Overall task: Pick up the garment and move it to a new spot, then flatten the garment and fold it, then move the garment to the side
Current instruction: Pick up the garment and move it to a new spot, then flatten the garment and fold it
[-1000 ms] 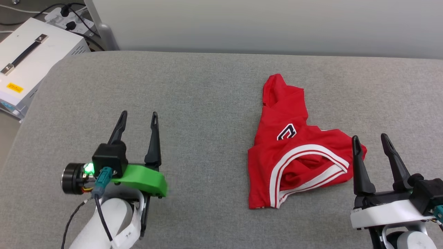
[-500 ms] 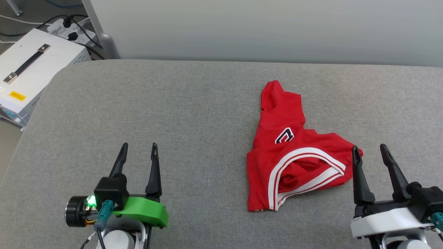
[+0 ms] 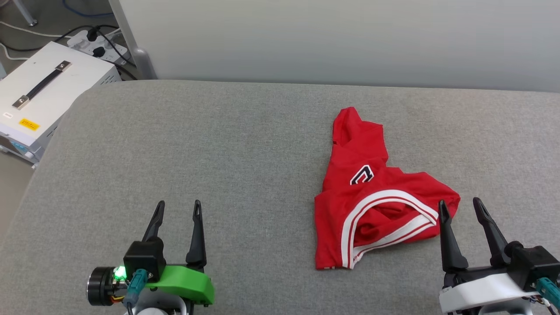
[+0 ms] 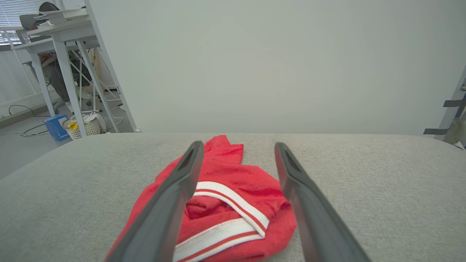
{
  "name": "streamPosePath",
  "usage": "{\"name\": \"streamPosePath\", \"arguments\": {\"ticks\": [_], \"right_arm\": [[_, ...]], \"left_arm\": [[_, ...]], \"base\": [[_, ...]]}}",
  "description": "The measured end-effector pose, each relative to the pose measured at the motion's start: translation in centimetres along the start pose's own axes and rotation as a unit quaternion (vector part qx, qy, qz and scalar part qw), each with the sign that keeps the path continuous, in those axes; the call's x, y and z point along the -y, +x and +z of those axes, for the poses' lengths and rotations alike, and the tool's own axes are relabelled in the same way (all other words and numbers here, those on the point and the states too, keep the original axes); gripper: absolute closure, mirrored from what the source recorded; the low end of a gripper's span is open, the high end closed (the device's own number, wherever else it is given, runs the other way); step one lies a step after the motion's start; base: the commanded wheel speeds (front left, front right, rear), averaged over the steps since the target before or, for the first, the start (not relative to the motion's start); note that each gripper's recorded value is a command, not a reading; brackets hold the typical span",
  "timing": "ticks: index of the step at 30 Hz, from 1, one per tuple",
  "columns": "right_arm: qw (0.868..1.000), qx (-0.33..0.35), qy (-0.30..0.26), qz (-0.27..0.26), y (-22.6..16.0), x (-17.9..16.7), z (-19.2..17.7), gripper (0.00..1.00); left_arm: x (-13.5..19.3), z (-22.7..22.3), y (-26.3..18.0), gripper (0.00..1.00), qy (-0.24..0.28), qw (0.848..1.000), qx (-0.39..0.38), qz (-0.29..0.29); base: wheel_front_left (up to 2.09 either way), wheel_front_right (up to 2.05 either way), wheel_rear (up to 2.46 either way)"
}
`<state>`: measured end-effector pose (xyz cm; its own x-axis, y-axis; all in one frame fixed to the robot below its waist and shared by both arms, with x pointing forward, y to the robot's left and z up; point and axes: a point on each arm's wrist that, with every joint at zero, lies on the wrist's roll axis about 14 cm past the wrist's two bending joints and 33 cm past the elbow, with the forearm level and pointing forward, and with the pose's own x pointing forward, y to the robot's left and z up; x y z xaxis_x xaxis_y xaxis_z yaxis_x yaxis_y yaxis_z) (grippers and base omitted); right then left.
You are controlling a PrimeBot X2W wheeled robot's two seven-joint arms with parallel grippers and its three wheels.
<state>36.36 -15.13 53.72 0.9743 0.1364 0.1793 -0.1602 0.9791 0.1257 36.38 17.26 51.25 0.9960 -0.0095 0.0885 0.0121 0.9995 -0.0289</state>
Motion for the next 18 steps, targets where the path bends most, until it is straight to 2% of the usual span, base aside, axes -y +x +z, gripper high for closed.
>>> {"name": "streamPosePath", "arguments": {"ticks": [18], "right_arm": [[1.0, -0.009, 0.0, -0.001, -0.41, 0.05, -0.51, 0.0]], "left_arm": [[-0.37, -0.32, -0.4, 0.0, 0.001, 1.0, -0.004, 0.004]], "base": [[0.0, 0.0, 0.0]]}}
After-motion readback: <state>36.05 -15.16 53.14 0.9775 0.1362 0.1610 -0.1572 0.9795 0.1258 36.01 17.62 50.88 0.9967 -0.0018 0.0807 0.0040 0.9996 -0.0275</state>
